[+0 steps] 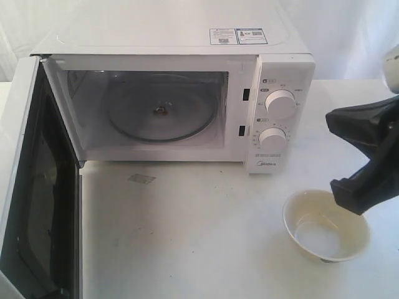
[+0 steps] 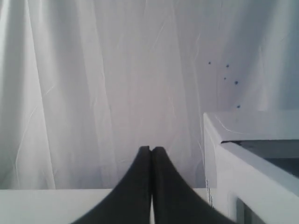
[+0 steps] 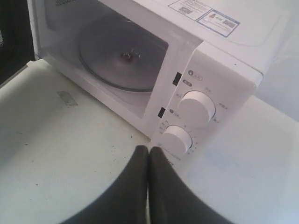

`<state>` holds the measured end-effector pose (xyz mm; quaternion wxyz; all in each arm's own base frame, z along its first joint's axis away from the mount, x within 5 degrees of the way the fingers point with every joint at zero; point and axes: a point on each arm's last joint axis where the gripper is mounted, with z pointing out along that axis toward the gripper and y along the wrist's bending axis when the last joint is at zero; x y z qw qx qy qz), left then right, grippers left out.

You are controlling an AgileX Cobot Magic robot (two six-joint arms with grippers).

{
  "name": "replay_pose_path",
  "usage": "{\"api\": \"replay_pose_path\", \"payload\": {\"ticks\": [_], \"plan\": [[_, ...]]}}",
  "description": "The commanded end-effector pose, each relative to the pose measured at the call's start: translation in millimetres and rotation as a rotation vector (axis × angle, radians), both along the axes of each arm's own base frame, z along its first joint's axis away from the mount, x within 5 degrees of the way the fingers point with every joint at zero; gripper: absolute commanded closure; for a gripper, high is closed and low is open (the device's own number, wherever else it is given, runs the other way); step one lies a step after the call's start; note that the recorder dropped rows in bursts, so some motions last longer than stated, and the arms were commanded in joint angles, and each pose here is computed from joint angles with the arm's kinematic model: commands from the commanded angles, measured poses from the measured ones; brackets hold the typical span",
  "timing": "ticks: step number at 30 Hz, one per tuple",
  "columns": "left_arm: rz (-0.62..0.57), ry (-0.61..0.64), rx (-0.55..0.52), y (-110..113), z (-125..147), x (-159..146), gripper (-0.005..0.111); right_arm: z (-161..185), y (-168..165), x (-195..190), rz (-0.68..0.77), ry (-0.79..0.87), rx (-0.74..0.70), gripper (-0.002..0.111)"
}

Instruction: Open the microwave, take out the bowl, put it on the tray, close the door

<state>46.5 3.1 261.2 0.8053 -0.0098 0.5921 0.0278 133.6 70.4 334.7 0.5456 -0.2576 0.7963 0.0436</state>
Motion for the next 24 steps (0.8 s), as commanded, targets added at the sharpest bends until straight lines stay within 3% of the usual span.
{"api": "replay_pose_path", "payload": {"ticks": [1, 4, 7, 9, 24], "plan": [[-0.016, 0.097, 0.071, -4, 46, -6, 0.107, -1, -1, 0, 0.019, -0.029, -0.024, 0.108], [-0.053, 0.271, 0.088, -7, 63, -3, 0.107, 1, 0, 0, 0.028, -0.047, -0.013, 0.108], [-0.102, 0.517, 0.093, -10, 63, 1, 0.107, 1, 1, 0, 0.029, -0.05, -0.01, 0.108], [-0.119, 0.618, 0.093, -11, 61, 5, 0.107, 0, 0, 0, 0.025, -0.041, -0.016, 0.108], [-0.143, 0.559, 0.045, -13, 67, 9, 0.107, -1, -2, 0, 0.015, -0.029, -0.042, 0.108]]}}
